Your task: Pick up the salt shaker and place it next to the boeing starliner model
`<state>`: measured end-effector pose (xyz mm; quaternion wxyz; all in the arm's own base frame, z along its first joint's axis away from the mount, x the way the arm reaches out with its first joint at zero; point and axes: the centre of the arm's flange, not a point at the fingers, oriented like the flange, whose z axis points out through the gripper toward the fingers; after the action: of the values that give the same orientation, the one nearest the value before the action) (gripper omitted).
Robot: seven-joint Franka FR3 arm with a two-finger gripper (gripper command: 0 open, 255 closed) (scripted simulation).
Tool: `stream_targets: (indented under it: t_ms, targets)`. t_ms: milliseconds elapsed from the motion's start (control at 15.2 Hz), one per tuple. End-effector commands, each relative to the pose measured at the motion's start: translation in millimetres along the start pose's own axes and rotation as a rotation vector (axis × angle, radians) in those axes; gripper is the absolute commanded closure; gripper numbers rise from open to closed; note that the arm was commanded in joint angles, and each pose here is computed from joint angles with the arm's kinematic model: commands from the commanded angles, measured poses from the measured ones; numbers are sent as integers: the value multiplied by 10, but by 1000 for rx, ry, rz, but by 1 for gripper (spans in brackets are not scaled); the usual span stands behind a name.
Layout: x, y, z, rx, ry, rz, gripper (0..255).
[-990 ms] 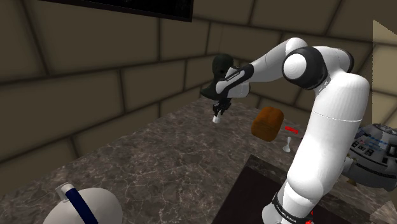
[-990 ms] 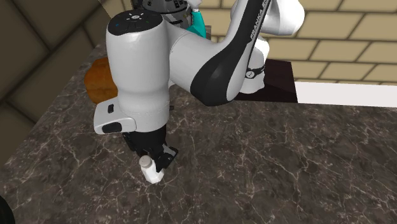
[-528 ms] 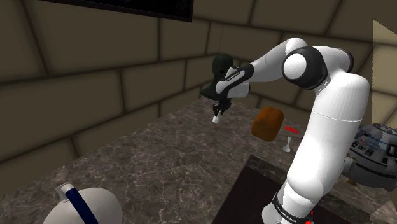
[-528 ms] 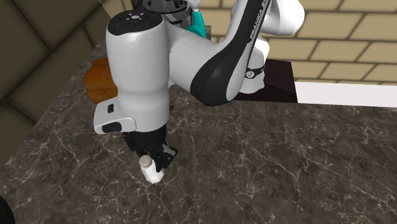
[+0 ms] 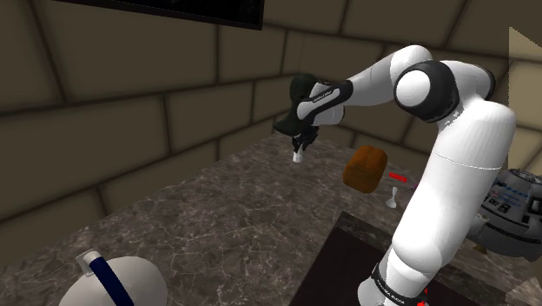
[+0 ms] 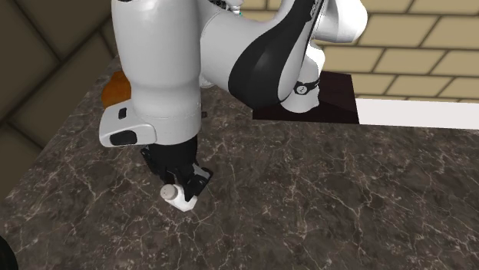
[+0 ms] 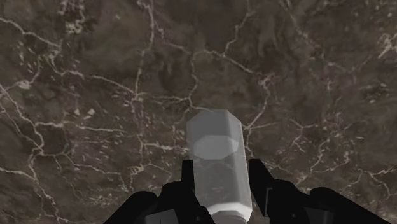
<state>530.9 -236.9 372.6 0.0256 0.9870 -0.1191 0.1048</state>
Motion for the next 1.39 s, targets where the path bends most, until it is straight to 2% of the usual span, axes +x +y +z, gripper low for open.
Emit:
stream_targets:
  t_ms: [0, 1320]
  targets:
    - [22, 6, -102, 0, 0, 0, 255]
    - [247, 33, -1134, 0, 0, 0, 255]
